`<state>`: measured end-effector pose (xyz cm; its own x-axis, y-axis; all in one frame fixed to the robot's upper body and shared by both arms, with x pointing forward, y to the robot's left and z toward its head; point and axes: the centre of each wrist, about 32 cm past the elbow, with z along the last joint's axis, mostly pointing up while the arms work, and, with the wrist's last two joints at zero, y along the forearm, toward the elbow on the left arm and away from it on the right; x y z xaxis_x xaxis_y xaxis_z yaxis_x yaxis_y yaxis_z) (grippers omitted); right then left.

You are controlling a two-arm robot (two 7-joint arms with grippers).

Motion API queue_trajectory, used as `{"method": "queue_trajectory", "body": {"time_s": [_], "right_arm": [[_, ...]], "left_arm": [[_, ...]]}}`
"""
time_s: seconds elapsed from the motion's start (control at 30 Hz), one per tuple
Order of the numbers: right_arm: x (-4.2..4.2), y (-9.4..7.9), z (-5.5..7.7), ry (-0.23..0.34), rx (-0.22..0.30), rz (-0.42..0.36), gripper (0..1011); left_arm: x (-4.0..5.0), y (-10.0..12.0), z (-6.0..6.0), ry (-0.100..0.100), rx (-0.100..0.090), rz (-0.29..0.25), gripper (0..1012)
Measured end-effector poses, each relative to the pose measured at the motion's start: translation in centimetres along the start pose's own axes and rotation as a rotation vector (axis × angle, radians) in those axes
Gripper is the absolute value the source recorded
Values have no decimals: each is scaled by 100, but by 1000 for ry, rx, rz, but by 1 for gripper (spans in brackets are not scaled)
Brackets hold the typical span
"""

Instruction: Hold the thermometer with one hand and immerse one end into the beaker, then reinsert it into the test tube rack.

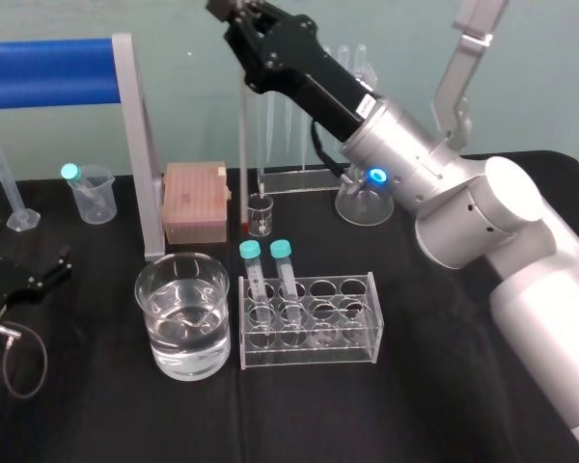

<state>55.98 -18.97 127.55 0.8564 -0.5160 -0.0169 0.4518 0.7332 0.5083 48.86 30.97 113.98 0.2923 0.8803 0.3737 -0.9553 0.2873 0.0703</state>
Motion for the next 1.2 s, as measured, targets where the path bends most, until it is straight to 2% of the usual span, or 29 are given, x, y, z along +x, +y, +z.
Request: {"method": "queue_trajectory", "body": {"time_s": [0.37,0.53,0.7,0.9,1.2], "right_arm": [[-166,165,-168,69,9,128,56],[-190,185,-297,96,-3,161,56],[-169,197,-423,109,-14,188,56],[-99,193,-607,114,-36,223,56],[-12,158,-832,117,-103,206,56]], "left_arm": [[0,0,0,0,0,0,1008],[0,0,0,0,0,0,1007],[0,0,0,0,0,0,1008],[0,0,0,0,0,0,1008],[0,0,0,0,0,0,1008]]}}
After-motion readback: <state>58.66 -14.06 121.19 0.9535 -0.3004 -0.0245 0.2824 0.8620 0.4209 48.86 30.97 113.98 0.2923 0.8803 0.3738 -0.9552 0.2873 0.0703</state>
